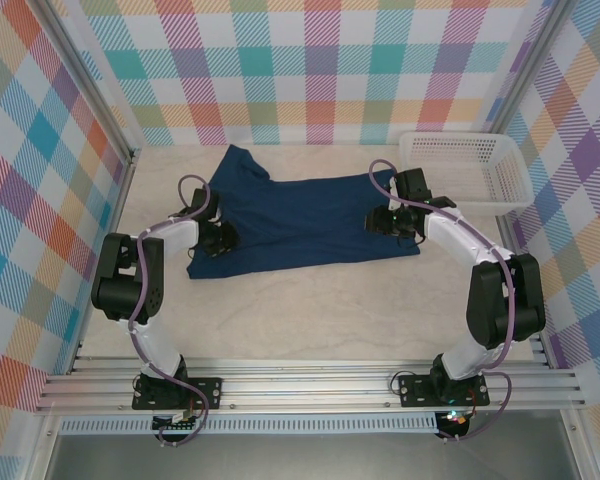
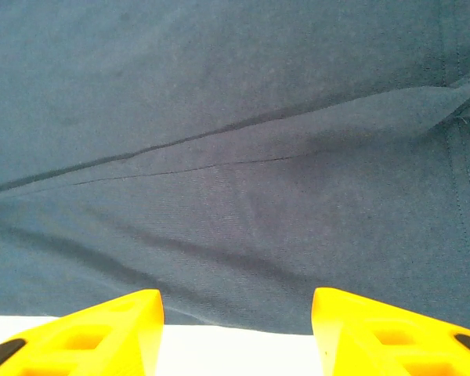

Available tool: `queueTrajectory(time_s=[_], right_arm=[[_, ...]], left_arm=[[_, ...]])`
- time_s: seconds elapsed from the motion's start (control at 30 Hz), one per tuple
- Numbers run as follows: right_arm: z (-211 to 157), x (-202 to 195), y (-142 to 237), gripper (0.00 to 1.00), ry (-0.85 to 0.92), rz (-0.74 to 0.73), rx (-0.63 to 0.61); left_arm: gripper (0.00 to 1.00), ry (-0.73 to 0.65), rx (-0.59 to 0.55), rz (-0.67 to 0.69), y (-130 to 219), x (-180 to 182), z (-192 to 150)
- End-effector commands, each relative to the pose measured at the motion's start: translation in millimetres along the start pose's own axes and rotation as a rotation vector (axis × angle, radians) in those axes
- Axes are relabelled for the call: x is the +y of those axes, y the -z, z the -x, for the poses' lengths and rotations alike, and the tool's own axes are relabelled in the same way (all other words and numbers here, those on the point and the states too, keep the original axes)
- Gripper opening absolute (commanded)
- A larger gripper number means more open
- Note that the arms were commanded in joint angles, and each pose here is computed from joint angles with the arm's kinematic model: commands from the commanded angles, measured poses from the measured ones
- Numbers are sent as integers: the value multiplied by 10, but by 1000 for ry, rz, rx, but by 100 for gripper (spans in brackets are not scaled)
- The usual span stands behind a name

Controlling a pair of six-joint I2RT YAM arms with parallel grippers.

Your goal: Fold the inside-out t-shirt

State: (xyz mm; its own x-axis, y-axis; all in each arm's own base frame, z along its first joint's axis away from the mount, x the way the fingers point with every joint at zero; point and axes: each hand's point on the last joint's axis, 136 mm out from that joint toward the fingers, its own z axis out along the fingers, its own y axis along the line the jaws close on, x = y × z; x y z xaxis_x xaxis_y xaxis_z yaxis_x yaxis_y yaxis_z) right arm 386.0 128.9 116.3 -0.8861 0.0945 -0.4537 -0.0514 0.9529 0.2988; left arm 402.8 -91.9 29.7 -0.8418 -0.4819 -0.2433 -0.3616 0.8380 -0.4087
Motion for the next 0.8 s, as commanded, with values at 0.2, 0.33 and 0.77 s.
queueTrajectory(time_s=[0.2, 0.33, 0.77], right_arm=[[47, 26, 68, 53, 5, 7, -26], [42, 15, 75, 53, 5, 1, -25], [63, -18, 108, 54, 19, -23, -33]], left_arm=[[6, -34, -40, -12, 150, -192, 213], [3, -46, -64, -31, 232, -313, 311], [6, -91, -107, -140, -147, -1016, 894]])
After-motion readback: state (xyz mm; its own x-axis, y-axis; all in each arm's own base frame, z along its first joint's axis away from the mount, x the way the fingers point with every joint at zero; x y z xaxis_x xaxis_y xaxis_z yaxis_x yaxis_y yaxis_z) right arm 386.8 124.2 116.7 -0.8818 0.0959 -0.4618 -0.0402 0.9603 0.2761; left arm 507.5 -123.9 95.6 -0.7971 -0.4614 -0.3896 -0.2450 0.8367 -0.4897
